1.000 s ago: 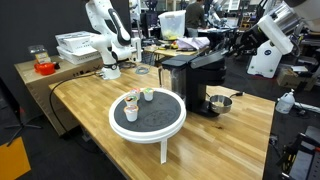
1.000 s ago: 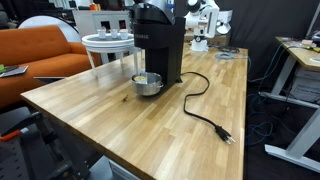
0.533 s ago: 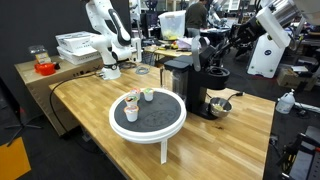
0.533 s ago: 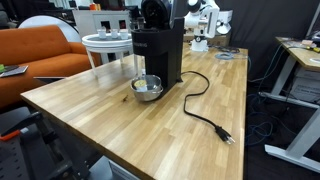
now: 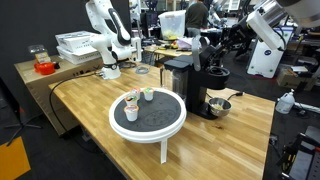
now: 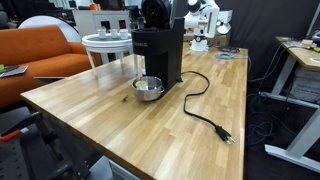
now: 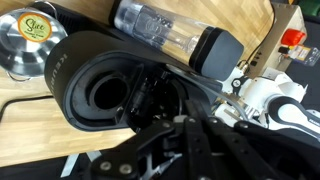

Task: Lift the lid of the coffee maker

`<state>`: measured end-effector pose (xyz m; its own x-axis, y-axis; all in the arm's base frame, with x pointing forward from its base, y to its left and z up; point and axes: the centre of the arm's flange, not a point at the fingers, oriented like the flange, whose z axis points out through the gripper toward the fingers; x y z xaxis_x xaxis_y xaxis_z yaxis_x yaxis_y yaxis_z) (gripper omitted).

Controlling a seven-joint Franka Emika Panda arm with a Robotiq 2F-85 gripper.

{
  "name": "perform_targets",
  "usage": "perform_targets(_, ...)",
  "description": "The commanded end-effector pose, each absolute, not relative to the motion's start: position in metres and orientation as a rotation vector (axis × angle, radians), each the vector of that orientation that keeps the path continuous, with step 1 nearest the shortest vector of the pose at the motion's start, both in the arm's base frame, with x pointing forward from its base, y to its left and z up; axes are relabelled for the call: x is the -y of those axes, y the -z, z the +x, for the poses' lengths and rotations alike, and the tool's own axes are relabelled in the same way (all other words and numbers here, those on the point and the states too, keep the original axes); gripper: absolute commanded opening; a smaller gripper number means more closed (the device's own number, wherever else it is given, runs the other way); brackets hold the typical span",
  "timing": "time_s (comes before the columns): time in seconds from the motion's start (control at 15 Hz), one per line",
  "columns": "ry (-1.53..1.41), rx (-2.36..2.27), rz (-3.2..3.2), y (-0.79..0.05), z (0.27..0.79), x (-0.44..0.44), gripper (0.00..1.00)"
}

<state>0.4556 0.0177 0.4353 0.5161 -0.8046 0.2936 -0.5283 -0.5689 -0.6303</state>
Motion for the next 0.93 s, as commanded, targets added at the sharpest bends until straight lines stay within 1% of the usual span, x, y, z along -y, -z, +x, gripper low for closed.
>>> perform_targets(0.0,0.741,-1.068,-2.286,-0.451,0.446,-0.030,0.00)
perform_targets(0.4,0.626,-1.011,-2.269,-0.470,0.398,-0.060,0.00)
perform_targets(0.47,0.610,-1.025,-2.273,-0.468,0.391,-0.058,0.11)
perform_targets(0.53,0.595,-1.038,-2.274,-0.466,0.384,-0.056,0.15)
perform_targets(0.6,0.575,-1.058,-2.275,-0.463,0.377,-0.053,0.33)
perform_targets(0.67,0.557,-1.080,-2.277,-0.460,0.372,-0.049,0.39)
perform_targets(0.87,0.461,-1.174,-2.260,-0.453,0.354,-0.036,0.62)
